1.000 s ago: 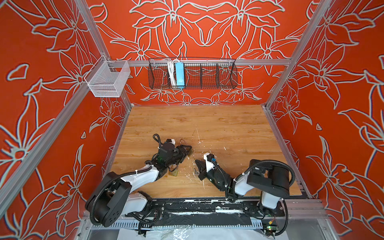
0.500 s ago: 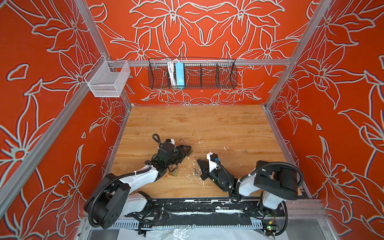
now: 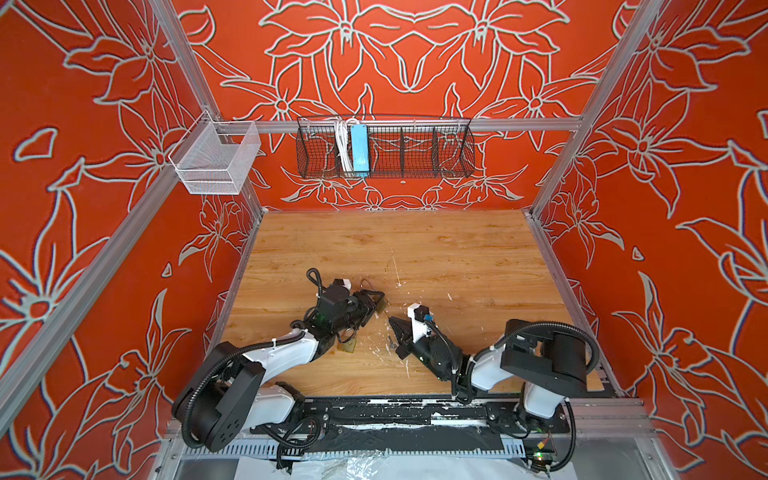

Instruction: Unlock with the key

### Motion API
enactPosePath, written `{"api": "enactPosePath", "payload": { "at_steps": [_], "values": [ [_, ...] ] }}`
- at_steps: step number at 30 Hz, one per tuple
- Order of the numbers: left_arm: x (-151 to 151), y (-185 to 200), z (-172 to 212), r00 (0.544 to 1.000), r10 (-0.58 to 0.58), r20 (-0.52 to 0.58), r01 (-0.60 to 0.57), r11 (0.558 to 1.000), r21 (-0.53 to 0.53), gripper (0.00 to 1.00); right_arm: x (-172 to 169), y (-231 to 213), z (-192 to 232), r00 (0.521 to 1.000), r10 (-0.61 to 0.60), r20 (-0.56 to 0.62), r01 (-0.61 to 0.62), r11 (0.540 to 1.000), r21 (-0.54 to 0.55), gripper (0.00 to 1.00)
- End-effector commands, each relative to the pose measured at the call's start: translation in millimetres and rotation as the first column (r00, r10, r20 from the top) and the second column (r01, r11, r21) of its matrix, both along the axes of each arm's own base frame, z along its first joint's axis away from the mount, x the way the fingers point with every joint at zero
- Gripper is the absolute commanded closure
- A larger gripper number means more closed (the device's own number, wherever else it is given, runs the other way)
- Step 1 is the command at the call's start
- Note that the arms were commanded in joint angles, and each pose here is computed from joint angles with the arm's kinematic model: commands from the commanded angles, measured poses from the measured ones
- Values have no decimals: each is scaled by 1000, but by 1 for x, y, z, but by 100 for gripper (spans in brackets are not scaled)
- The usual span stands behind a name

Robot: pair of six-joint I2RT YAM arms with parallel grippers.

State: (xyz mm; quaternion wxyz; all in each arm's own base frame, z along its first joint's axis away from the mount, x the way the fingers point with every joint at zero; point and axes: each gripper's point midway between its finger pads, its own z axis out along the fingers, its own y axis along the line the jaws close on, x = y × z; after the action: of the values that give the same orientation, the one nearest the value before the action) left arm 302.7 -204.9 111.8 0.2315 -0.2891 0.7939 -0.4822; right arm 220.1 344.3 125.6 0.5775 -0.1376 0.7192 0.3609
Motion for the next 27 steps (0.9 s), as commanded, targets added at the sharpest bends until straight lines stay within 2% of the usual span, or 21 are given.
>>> {"api": "enactPosePath", "payload": {
  "at_steps": [1, 20, 27],
  "values": [
    [7, -5, 26, 996, -6, 89, 12, 998, -60, 100, 4, 4, 7, 1000, -11, 11, 11, 1000, 28, 100],
    [8, -6, 26, 996, -10, 93, 16, 998, -55, 100, 20, -2, 3, 995, -97, 0, 97, 995, 33, 100],
    [8, -6, 25, 996, -11, 92, 16, 998, -53, 100, 22, 3, 7, 996, -84, -3, 84, 995, 52, 100]
  ]
}}
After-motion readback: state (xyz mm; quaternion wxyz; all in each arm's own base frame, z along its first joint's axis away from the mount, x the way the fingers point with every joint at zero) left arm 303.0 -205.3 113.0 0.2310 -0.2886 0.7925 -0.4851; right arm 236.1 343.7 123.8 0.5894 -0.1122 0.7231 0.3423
